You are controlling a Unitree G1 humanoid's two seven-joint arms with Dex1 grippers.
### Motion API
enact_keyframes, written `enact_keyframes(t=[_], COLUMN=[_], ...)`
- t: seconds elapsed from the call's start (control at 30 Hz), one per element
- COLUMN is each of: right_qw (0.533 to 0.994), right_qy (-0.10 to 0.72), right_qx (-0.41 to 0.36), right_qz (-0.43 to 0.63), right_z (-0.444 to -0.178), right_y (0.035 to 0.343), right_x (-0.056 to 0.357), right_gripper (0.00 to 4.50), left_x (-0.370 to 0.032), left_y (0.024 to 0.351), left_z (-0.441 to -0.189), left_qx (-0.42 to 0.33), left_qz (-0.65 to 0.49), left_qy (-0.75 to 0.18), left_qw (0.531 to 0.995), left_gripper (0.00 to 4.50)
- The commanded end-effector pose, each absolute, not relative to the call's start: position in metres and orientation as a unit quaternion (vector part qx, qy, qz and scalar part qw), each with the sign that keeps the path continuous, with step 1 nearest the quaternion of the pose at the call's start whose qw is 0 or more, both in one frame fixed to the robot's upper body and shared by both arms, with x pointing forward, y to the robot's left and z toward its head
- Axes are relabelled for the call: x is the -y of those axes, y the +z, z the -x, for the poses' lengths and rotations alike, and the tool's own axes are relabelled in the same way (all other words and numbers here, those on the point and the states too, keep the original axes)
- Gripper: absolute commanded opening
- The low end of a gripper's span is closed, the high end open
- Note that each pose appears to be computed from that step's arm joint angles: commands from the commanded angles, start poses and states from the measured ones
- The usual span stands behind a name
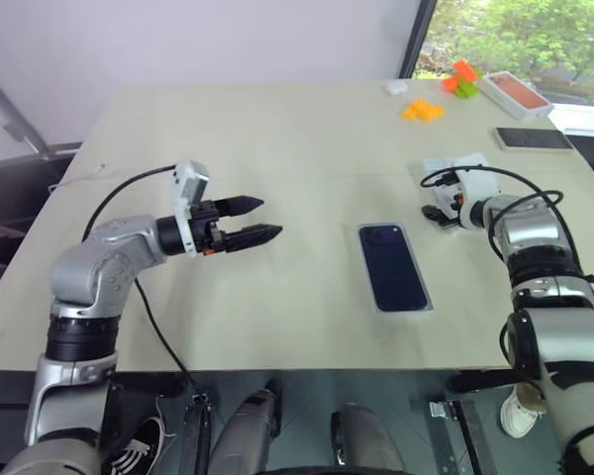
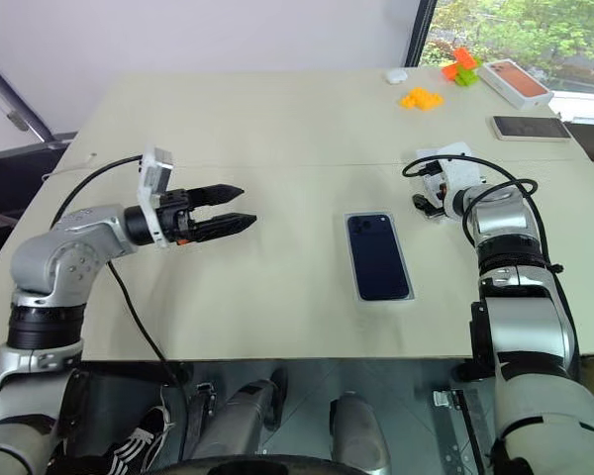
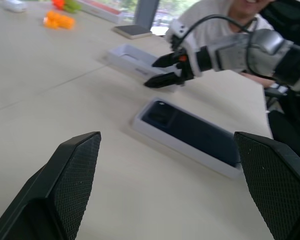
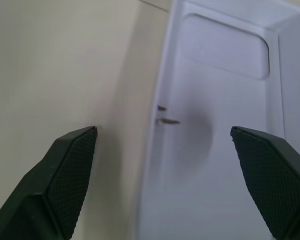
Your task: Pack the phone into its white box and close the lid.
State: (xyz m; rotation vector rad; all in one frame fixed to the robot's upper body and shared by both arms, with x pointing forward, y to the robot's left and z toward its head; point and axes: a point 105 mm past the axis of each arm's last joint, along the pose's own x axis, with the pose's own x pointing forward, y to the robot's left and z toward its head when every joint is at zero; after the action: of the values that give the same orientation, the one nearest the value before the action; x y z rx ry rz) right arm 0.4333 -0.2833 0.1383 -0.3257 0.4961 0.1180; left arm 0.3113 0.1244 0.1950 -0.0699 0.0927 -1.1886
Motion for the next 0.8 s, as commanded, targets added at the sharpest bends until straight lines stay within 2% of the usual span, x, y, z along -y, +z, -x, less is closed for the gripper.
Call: enact_keyframes(t=[0.03,0.1,0.17,0.2,0.37,0.8], right_qw=[0.961,0.963,0.963,0.962,0.957,0.954], right_qy=[0.060,0.066,0.068,0.071,0.085,0.087], right_qx=[-0.229,-0.233,-0.231,-0.233,-0.236,-0.243], right_qz=[0.145,0.120,0.120,0.123,0.144,0.156], right_z=[-0.437,-0.436,-0.437,-0.437,-0.437,-0.441], right_y=[0.157,0.157,0.158,0.158,0.155,0.164], right_x=[0.283,0.280,0.279,0.279,0.273,0.272], right_gripper=[4.47,4.47,3.95,3.60,1.09,1.09], left_x=[-0.131,-0.132,-0.130,-0.128,-0.126,-0.119], left_y=[0.210,0.211,0.208,0.205,0.203,0.200], left_z=[-0.301,-0.299,-0.297,-0.296,-0.295,-0.291], left_qx=[-0.005,-0.001,-0.004,-0.011,-0.016,-0.027], left_qz=[0.015,0.012,0.008,0.011,0.015,0.032], left_qy=[-0.572,-0.575,-0.576,-0.578,-0.580,-0.577], left_qw=[0.820,0.818,0.817,0.816,0.814,0.816], left_gripper=[4.49,4.49,4.50,4.50,4.50,4.50])
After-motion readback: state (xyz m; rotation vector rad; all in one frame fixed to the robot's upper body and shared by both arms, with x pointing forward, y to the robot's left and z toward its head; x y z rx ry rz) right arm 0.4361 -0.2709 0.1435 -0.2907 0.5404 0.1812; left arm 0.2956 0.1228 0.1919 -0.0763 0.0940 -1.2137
